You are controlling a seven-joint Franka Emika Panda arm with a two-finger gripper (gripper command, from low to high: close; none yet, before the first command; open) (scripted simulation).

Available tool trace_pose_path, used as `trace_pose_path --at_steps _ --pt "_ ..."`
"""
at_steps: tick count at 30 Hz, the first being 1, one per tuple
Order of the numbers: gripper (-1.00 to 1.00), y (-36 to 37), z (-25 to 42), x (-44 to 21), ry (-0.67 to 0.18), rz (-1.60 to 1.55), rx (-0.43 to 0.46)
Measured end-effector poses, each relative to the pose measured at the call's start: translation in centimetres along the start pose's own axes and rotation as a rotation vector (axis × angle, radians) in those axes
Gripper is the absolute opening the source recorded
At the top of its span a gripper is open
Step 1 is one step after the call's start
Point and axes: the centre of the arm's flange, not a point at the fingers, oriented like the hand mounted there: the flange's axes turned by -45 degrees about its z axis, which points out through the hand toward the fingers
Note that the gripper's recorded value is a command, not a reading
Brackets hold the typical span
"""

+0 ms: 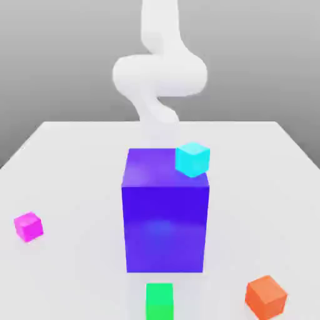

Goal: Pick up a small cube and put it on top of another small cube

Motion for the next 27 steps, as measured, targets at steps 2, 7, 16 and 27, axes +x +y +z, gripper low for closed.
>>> trace_pose_path --at_steps 2,7,16,27 --pt "0.00 3.3 4.6 -0.9 -0.064 0.052 -0.004" --pt "0.00 11.3 14.3 -5.5 -0.210 0.183 -0.029" --pt "0.00 24.2 25.4 -21.0 -0.456 0.430 -0.135" --pt "0.00 32.1 28.6 -39.6 -0.669 0.630 -0.298"
